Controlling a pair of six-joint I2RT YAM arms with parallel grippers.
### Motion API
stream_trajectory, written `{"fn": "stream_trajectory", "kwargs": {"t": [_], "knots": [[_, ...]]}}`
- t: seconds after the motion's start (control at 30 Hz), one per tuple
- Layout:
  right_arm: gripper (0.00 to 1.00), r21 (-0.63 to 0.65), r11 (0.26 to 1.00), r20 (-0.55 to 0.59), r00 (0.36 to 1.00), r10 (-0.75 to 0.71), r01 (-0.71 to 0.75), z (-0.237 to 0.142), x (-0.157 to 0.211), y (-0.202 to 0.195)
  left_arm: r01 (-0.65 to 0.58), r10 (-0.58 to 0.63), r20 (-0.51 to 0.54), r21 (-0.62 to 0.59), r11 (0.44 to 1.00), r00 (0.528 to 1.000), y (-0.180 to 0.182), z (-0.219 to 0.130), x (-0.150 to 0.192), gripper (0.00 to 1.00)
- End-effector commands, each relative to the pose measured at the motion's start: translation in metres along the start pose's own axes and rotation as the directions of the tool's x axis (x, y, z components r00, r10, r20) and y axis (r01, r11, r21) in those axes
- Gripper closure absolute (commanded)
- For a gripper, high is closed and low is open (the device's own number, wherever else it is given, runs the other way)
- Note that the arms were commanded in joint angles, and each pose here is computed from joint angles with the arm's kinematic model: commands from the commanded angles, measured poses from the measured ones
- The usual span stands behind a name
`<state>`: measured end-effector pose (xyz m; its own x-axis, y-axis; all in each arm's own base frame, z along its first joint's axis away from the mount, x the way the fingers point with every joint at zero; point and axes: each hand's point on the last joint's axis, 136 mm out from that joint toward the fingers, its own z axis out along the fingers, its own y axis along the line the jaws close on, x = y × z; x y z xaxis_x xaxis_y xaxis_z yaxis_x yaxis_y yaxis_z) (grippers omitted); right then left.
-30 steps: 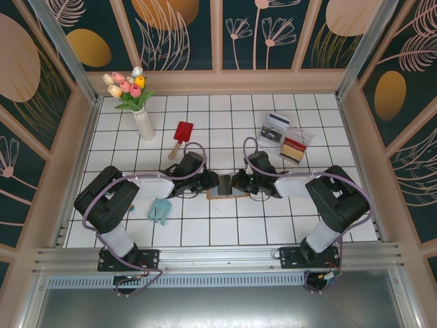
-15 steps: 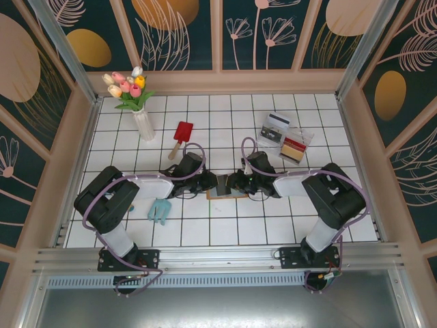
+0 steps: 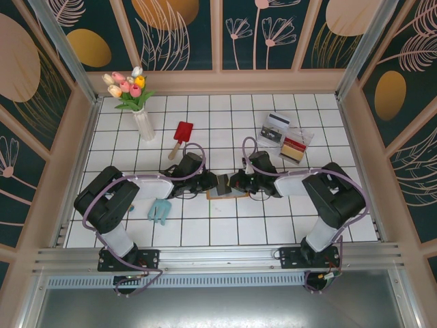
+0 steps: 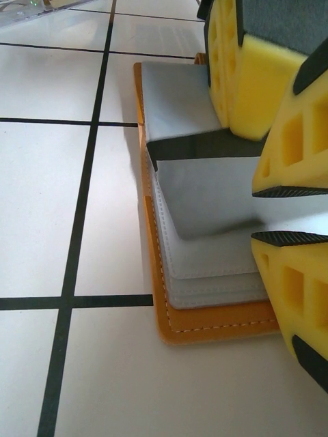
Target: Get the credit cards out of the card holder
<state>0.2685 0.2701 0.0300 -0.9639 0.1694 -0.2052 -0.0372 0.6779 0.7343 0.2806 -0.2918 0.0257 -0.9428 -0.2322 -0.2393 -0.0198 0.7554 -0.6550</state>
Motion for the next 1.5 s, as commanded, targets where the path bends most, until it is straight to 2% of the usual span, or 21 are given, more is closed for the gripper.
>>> {"fn": "stream_trajectory", "kwargs": {"t": [0.0,0.1,0.23,0.4,0.57,0.63,0.7,0.77,0.9,1.1,1.2,1.3,1.47], "knots": [[0.97,0.094,0.996,0.042,0.999,-0.006,0.002,-0.018,-0.001,-0.023,0.020,-0.028,-0.061,-0.126,0.992,0.998,0.038,0.002,0.022,0.74],[1.00,0.131,0.991,0.089,0.996,-0.014,0.002,-0.032,-0.008,-0.037,0.012,-0.018,-0.055,-0.115,0.993,0.998,0.033,0.001,0.019,0.73],[1.00,0.064,0.997,0.098,0.994,-0.045,0.039,-0.041,-0.012,-0.028,-0.011,0.008,-0.049,-0.072,0.997,0.999,0.019,0.001,0.011,0.70],[1.00,-0.080,0.994,0.155,0.986,-0.068,0.081,-0.058,-0.025,0.006,-0.048,0.051,-0.053,0.047,0.998,0.997,-0.020,-0.001,-0.003,0.62],[1.00,-0.251,0.962,0.227,0.973,-0.047,0.105,-0.087,-0.039,0.037,-0.096,0.099,-0.005,0.192,0.977,0.995,-0.063,-0.026,-0.031,0.52],[1.00,-0.291,0.950,0.240,0.970,-0.041,0.113,-0.097,-0.044,0.045,-0.107,0.110,0.006,0.278,0.955,0.994,-0.080,-0.036,-0.038,0.47],[1.00,-0.340,0.931,0.259,0.965,-0.040,0.130,-0.108,-0.051,0.056,-0.116,0.124,0.007,0.407,0.906,0.992,-0.106,-0.051,-0.040,0.40],[1.00,-0.388,0.911,0.256,0.966,-0.039,0.140,-0.119,-0.057,0.068,-0.122,0.132,0.013,0.487,0.865,0.991,-0.128,-0.064,-0.043,0.36],[1.00,-0.477,0.864,0.251,0.967,-0.043,0.162,-0.138,-0.067,0.096,-0.146,0.152,0.039,0.581,0.801,0.988,-0.161,-0.086,-0.052,0.31],[1.00,-0.557,0.817,0.257,0.967,-0.002,0.150,-0.160,-0.081,0.126,-0.107,0.080,0.071,0.637,0.763,0.994,-0.187,-0.102,-0.074,0.33],[1.00,-0.579,0.798,0.270,0.963,-0.007,0.168,-0.170,-0.086,0.140,-0.095,0.051,0.088,0.633,0.769,0.995,-0.191,-0.102,-0.083,0.35],[1.00,-0.586,0.787,0.295,0.955,-0.014,0.192,-0.179,-0.089,0.148,-0.101,0.048,0.099,0.641,0.761,0.994,-0.197,-0.106,-0.091,0.42],[1.00,-0.600,0.776,0.287,0.958,-0.019,0.195,-0.184,-0.088,0.154,-0.154,0.065,0.147,0.741,0.653,0.987,-0.221,-0.132,-0.093,0.71]]}}
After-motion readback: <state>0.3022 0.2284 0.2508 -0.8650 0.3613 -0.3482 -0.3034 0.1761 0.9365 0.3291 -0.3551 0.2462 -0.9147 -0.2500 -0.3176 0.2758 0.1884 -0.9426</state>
